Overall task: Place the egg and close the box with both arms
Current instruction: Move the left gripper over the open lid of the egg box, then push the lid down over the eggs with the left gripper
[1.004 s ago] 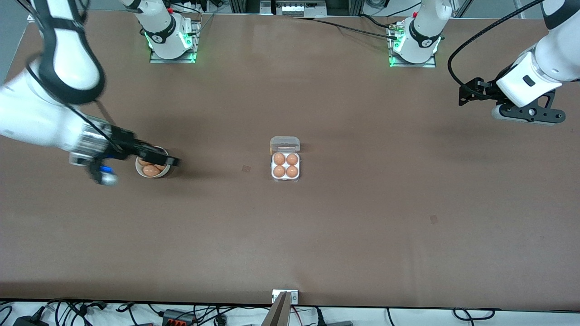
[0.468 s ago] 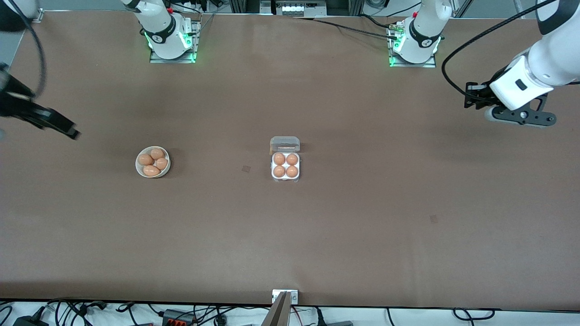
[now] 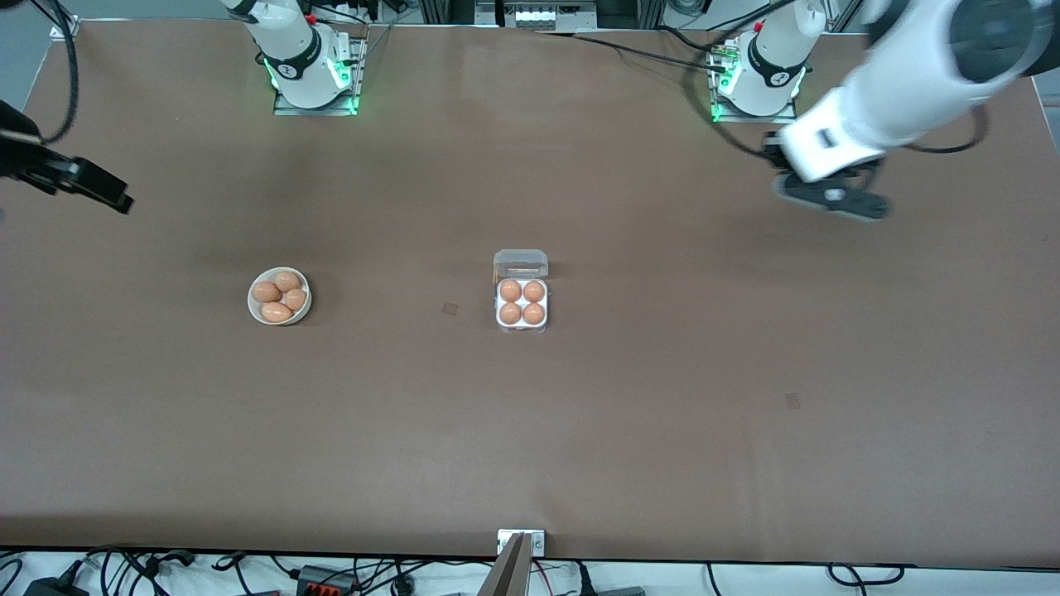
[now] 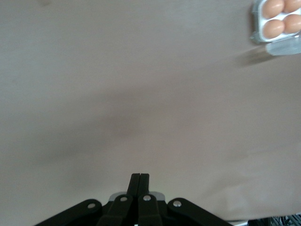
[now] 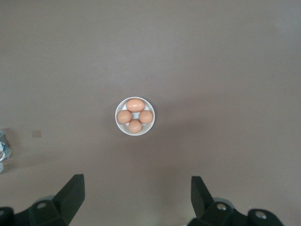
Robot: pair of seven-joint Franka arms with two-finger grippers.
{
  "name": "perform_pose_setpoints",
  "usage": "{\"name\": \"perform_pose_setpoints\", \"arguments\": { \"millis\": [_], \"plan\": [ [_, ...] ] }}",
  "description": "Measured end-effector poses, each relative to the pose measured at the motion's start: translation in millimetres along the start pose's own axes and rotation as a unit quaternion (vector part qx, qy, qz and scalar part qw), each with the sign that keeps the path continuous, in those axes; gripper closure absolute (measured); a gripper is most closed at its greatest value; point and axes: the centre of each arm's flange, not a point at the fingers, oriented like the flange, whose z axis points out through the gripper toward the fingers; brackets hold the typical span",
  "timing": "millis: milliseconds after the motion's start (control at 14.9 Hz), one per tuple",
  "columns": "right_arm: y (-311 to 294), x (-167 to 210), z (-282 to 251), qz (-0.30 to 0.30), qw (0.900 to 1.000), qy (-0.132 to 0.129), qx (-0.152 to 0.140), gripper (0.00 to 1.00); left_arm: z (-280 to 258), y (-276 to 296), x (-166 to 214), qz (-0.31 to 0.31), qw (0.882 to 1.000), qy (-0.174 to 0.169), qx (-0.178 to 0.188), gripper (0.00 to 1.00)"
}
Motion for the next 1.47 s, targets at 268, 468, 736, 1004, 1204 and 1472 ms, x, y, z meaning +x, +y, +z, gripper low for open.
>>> {"name": "perform_pose_setpoints", "arguments": {
  "millis": [268, 468, 736, 1004, 1204, 1472],
  "plan": [
    [-7, 9, 9, -0.005, 1.000, 0.004, 0.012, 0.00, 57, 124, 17, 0.002, 1.000, -0.006, -0.008, 0.99],
    [-9, 8, 9, -0.006, 1.000, 0.003, 0.018, 0.00, 96, 193, 27, -0.008, 0.999, 0.006, -0.038, 0.99],
    [-5, 9, 9, -0.003, 1.000, 0.002, 0.018, 0.00, 152, 240, 52, -0.026, 0.997, 0.021, -0.076, 0.99],
    [4, 12, 13, 0.003, 1.000, -0.002, 0.017, 0.00, 205, 274, 67, -0.045, 0.995, 0.058, -0.063, 0.99],
    [7, 13, 13, -0.015, 1.000, 0.001, 0.018, 0.00, 240, 285, 81, -0.052, 0.993, 0.096, -0.049, 0.99],
    [7, 13, 13, -0.027, 0.999, 0.003, 0.018, 0.00, 255, 286, 98, -0.046, 0.988, 0.137, -0.051, 0.99]
  ]
}}
